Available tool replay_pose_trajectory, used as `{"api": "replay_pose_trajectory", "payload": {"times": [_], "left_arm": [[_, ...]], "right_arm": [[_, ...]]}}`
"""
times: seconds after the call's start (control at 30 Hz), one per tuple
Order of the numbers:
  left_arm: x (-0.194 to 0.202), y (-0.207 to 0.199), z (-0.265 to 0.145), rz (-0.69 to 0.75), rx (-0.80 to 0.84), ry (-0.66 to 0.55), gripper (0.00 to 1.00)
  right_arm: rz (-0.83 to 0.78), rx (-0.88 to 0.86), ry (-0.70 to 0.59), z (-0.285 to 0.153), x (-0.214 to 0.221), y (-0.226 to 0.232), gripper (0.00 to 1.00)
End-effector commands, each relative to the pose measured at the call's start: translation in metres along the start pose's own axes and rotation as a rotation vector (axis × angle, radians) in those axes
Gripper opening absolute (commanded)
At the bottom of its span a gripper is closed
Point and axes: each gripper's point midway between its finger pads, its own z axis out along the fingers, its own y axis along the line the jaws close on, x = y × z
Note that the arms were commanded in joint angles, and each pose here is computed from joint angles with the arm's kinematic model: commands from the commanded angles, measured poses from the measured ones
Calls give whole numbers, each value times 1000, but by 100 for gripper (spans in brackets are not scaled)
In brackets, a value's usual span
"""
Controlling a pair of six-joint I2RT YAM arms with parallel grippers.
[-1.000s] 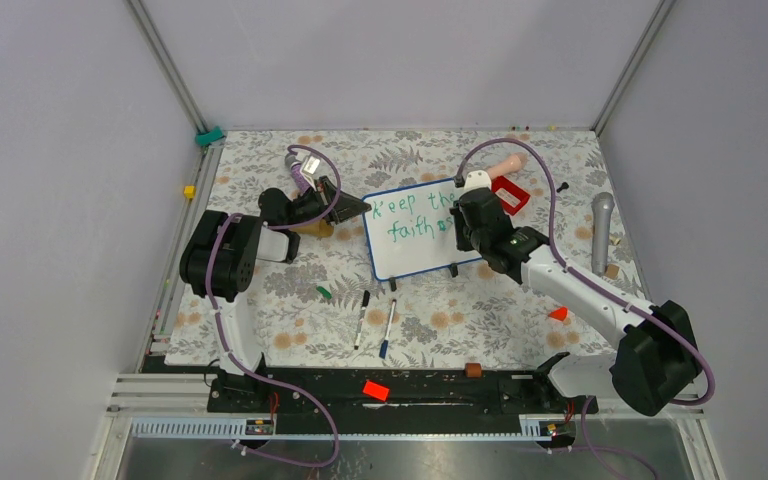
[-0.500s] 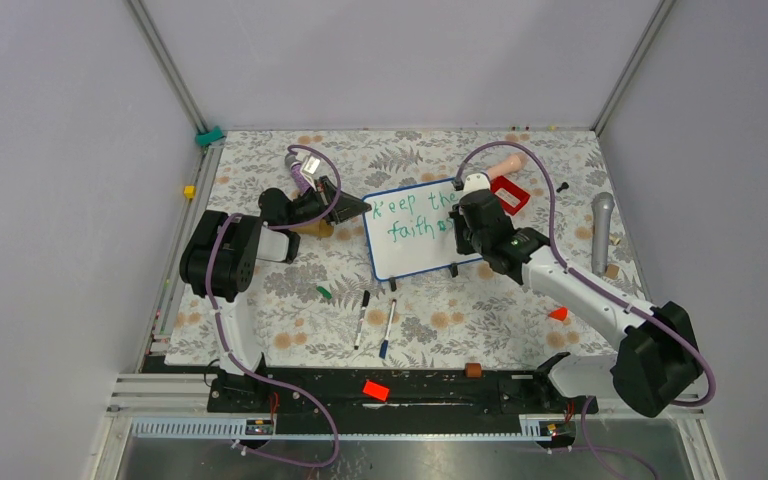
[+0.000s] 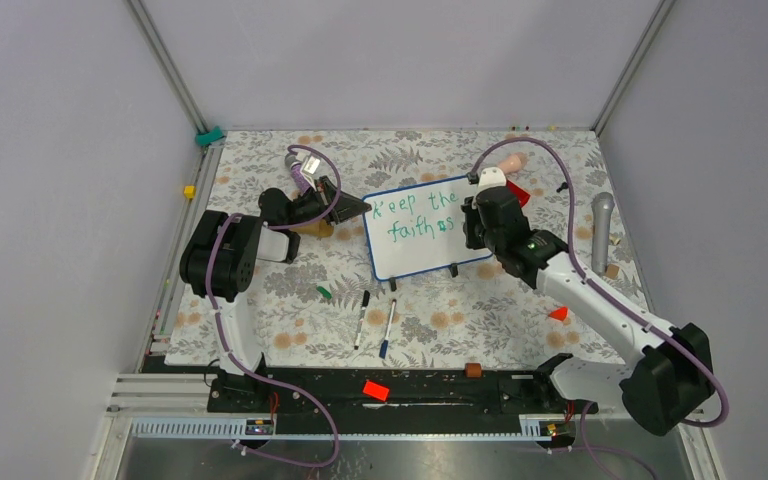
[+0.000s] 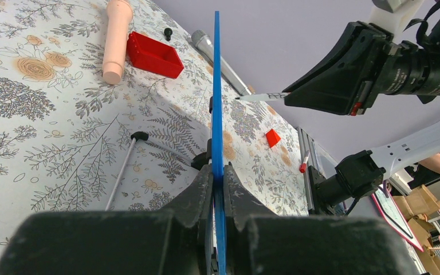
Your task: Write a sentence on the whiteboard
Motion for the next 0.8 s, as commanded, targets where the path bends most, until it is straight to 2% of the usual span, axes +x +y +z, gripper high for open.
{"api": "replay_pose_trajectory", "payload": {"times": [0.0, 0.2, 0.6, 0.77], "left_arm": [[4, -19, 2, 110, 80, 46, 0], [4, -19, 2, 109, 81, 47, 0], [5, -19, 3, 109, 82, 48, 0], [4, -19, 3, 110, 82, 48, 0]], "right_arm": [[-9, -7, -19, 7, -15, 4, 0], [-16, -19, -9, 18, -17, 9, 0], [-36, 128, 4, 27, -14, -15, 0], [-29, 75, -20, 19, -21, -8, 0]]}}
